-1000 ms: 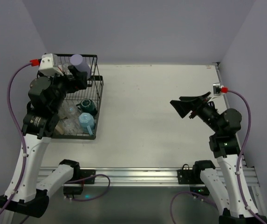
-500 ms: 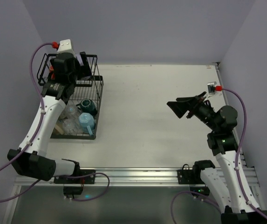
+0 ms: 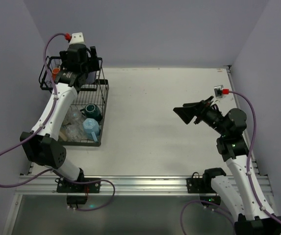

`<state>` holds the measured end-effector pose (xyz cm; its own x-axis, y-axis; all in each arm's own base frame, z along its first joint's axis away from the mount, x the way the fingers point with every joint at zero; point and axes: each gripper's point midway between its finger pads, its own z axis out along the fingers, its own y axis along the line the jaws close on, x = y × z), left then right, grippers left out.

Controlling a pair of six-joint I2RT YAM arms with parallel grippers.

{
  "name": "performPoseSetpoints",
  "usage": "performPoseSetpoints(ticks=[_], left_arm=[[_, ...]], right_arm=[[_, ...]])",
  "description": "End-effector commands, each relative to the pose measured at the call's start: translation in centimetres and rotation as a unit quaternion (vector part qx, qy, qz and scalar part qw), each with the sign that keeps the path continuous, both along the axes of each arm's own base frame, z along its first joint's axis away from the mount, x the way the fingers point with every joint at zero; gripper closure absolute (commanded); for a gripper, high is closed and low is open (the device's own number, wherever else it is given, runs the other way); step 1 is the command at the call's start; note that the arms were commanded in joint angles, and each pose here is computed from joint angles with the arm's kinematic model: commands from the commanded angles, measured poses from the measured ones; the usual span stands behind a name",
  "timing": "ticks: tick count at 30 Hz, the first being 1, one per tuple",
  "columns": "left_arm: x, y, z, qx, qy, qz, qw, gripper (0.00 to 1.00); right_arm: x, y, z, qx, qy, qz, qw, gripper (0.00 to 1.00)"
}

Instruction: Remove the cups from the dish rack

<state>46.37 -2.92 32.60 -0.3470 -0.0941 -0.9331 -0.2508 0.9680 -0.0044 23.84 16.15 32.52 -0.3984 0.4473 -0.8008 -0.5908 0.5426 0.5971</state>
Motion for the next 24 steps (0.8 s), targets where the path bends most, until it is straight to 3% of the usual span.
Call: performPoseSetpoints(ticks=[1,8,12,13,16,24], left_arm=[[1.0,0.9,1.0,0.02,-0.015,0.019,1.0,0.0],[1.4,0.5,0.1,0.013,-0.009,0.013,1.0,0.02],[1.3,0.2,0.2,0.006,-0.014,0.009,1.0,0.27],[1.3,0.0,0.7,0.002,-0.022,0.004,1.0,0.43],[0.8,-0.1,2.7,-0.009,-0.048,-0.002,0.999,0.6],[-2.8,-0.6,11.8,-0.055,-0.162,-0.029,0.985,0.68]], right_arm=[[-0.4,0.3,0.5,-0.005,-0.01,0.014,1.0,0.01],[-0.3,0.5,0.6,-0.006,-0.009,0.016,1.0,0.01],[-0.3,0.5,0.7,-0.006,-0.01,0.017,1.0,0.01],[-0.3,0.5,0.7,-0.005,-0.01,0.017,1.0,0.01],[-0.3,0.7,0.8,-0.003,-0.009,0.02,1.0,0.01],[0.0,1.6,1.1,0.008,0.002,0.033,0.999,0.01]])
